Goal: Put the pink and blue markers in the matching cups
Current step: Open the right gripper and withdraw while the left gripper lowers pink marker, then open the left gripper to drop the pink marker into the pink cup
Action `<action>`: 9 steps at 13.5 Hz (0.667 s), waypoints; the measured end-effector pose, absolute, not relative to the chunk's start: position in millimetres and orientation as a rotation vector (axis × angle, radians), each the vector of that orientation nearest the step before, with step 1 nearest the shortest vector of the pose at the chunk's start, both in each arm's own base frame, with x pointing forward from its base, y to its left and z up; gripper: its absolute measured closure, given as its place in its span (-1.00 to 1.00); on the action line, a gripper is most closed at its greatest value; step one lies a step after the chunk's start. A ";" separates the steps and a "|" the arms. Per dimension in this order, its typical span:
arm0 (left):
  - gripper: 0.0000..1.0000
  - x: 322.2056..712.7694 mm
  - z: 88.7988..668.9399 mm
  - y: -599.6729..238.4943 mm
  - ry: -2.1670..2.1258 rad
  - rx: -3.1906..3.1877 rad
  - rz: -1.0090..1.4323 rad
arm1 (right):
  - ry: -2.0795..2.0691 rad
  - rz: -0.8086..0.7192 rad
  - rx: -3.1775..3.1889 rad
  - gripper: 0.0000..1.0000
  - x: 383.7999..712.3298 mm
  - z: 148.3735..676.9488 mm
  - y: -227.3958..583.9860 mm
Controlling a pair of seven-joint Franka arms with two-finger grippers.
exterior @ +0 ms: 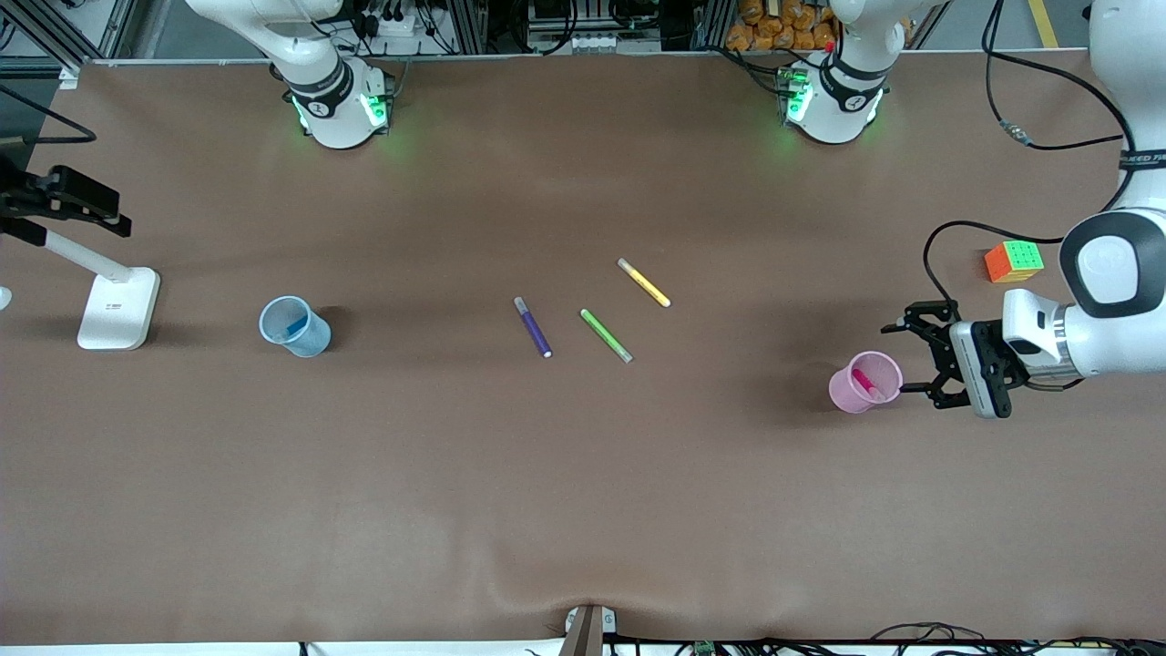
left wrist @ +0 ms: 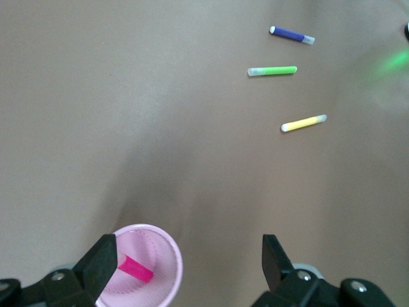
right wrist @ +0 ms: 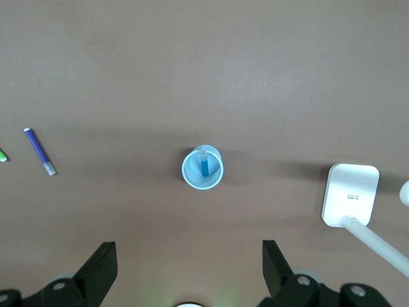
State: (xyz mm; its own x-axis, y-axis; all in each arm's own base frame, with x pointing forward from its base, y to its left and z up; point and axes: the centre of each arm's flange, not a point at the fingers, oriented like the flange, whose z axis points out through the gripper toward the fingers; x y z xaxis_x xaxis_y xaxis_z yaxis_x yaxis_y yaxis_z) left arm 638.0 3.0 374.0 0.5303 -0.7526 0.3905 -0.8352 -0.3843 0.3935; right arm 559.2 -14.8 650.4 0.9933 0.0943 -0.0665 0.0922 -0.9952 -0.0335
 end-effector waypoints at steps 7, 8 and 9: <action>-1.00 625.7 443.2 -37.5 -1.075 2.450 -0.003 | -0.159 0.096 -3.105 -1.00 547.6 653.3 -10.2; -1.00 623.3 453.9 -40.0 -1.041 2.488 -0.012 | -0.168 0.093 -3.104 -1.00 542.1 654.1 -6.8; -1.00 620.3 466.2 -43.8 -0.999 2.526 -0.016 | -0.171 0.082 -3.105 -1.00 537.7 655.3 -5.6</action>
State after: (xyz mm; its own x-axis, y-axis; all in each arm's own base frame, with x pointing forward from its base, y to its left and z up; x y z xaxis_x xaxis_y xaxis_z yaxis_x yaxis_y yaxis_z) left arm 620.3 -43.8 466.2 0.7415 -0.6559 0.1411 -0.6510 -0.6525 0.3879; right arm 537.7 -5.6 655.3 0.9925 0.1108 -0.0510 0.1092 -0.9935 -0.0336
